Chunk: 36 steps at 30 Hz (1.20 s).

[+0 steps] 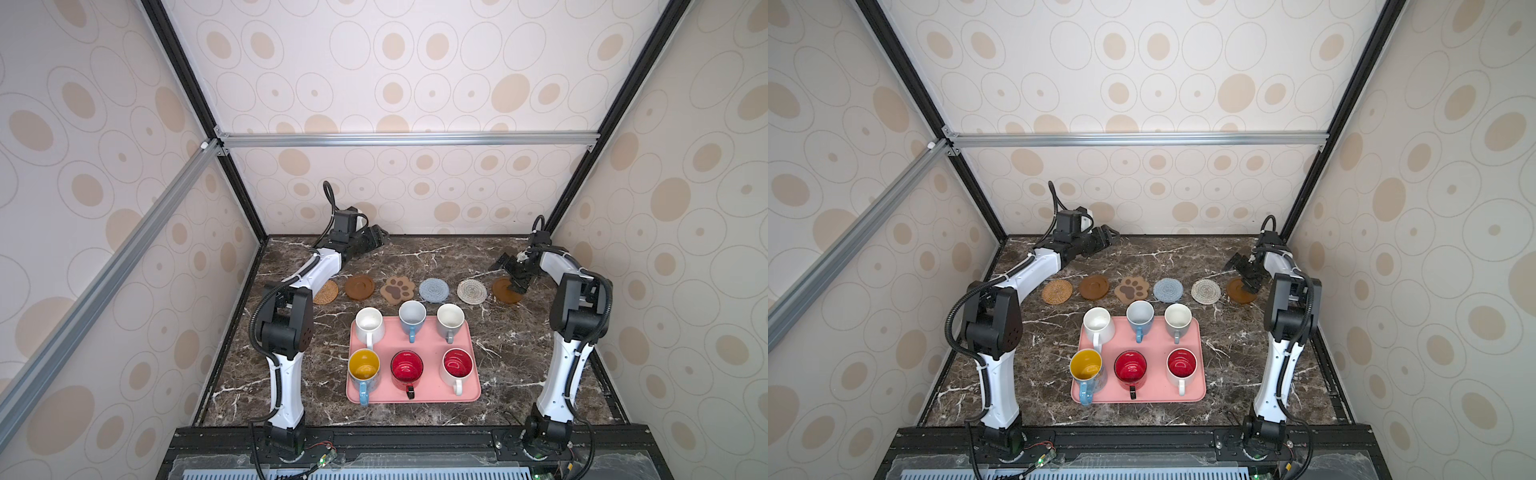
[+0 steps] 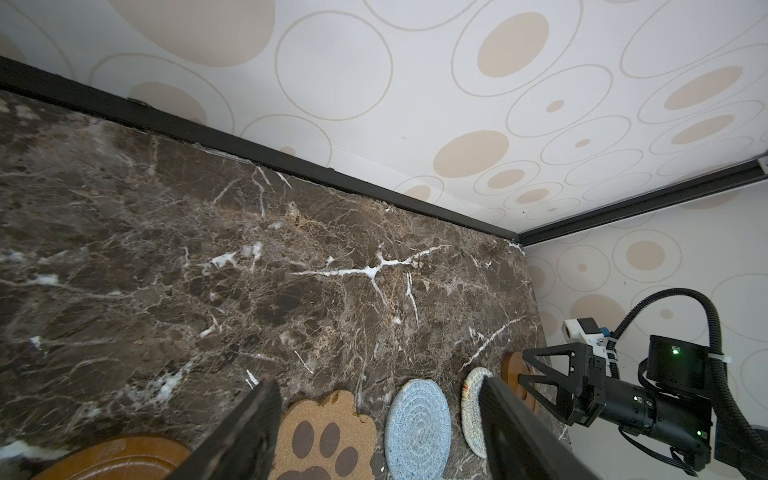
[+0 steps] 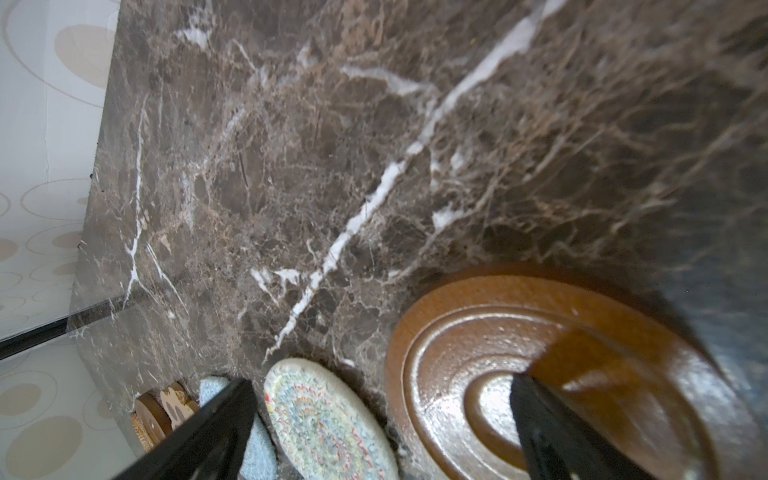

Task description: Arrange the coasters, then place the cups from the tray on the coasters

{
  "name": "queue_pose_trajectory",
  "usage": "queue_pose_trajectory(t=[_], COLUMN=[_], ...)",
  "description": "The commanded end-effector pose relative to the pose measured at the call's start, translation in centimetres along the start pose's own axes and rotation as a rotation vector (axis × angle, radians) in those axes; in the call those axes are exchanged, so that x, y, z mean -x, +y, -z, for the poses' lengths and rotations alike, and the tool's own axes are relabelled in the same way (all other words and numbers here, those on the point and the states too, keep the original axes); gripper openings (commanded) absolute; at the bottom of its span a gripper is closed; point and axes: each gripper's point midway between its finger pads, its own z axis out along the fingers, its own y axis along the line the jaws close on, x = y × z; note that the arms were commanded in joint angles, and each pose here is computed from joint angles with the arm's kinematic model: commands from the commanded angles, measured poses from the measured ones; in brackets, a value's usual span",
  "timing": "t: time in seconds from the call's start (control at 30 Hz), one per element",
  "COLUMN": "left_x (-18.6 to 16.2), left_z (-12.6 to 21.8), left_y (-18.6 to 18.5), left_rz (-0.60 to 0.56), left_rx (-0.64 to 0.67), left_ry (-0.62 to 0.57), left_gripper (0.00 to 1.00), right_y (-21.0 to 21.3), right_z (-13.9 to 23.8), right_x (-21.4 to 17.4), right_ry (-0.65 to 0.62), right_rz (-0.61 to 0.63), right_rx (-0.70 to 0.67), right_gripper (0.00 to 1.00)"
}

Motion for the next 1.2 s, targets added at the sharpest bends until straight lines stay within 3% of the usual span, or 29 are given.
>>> queue_pose_trajectory(t=[0.0, 1.17], left_x=[2.0, 2.1], left_z=[2.1, 3.0], left_y=[-1.9, -2.1], left_rz=[-0.018, -0.016], left_rx=[-0.029, -0.033], left_ry=[-0.053, -0.073], left_gripper=[0.76, 0.77], right_y=[-2.5, -2.8], right_z=[-1.2, 0.1], right_x=[-0.6, -0.3], right_ry=[0.026, 0.014], right_rz=[-0.015, 0.001], right_rx=[-0.075, -0.082], right_gripper=[1.0, 1.0])
